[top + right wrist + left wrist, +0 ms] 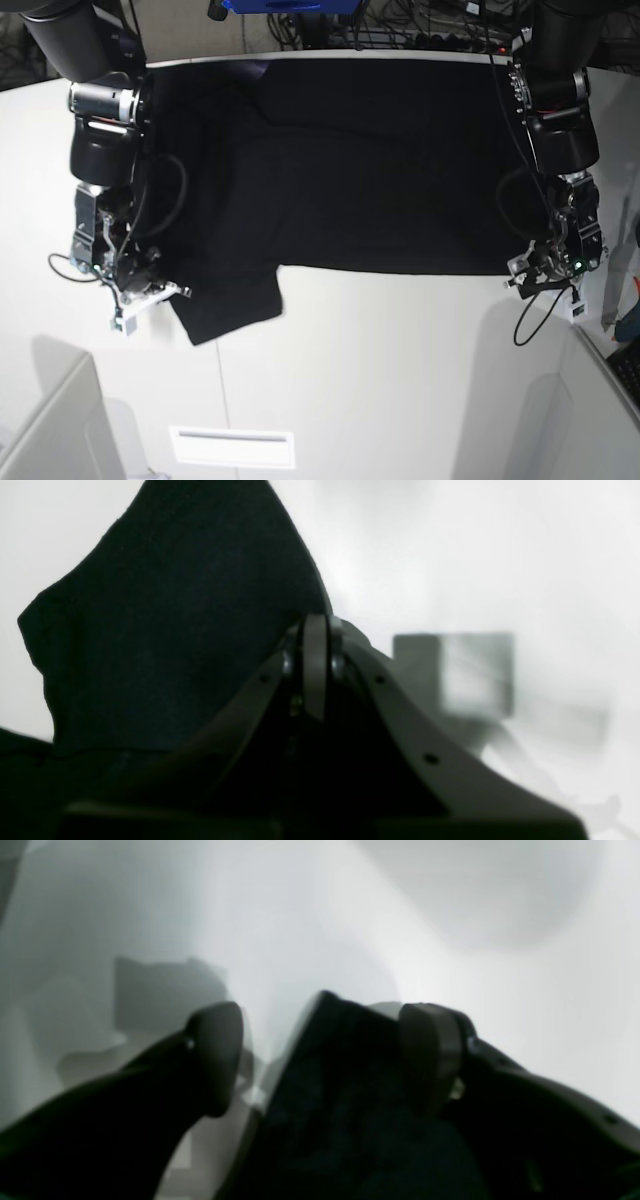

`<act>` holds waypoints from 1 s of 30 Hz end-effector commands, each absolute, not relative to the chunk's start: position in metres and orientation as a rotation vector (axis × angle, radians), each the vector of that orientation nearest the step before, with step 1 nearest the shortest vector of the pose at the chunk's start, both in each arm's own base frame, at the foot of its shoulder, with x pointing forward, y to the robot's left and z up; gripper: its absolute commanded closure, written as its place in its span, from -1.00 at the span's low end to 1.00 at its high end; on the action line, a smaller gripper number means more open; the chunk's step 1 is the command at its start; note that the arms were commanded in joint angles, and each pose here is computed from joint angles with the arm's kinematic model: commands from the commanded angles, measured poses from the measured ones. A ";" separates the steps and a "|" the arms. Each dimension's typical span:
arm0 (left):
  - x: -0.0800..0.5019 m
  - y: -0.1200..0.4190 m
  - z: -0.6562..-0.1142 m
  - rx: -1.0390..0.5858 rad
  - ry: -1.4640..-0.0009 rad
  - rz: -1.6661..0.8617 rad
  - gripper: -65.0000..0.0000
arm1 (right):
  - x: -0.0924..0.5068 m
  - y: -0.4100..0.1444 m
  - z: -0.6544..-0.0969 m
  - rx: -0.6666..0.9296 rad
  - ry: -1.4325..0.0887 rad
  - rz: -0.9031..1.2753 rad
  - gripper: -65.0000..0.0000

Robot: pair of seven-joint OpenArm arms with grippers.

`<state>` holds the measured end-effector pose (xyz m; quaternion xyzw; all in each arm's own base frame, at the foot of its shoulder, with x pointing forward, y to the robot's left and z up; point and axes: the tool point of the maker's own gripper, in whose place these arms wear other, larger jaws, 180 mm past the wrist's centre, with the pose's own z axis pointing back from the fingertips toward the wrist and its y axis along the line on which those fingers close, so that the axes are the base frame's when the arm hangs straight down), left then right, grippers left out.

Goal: Fold the T-shirt properly
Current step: 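Move both grippers down to the shirt's hem corners and grasp, then fold the hem up over the shoulders with both grippers and release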

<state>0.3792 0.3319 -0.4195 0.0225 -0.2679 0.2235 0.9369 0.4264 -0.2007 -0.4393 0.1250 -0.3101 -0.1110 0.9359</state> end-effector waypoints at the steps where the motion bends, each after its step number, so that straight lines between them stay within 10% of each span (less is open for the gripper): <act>1: 0.386 0.332 -0.411 0.030 -0.561 0.459 -0.13 | 0.437 -0.205 -0.427 0.246 -0.661 -0.219 1.00; 6: 0.382 0.331 -0.429 0.026 -0.529 0.483 1.00 | 0.434 -0.206 -0.430 0.245 -0.657 -0.223 1.00; 30: 0.352 0.323 -0.353 0.056 -0.716 0.242 1.00 | 0.397 -0.201 -0.343 0.148 -0.926 -0.046 1.00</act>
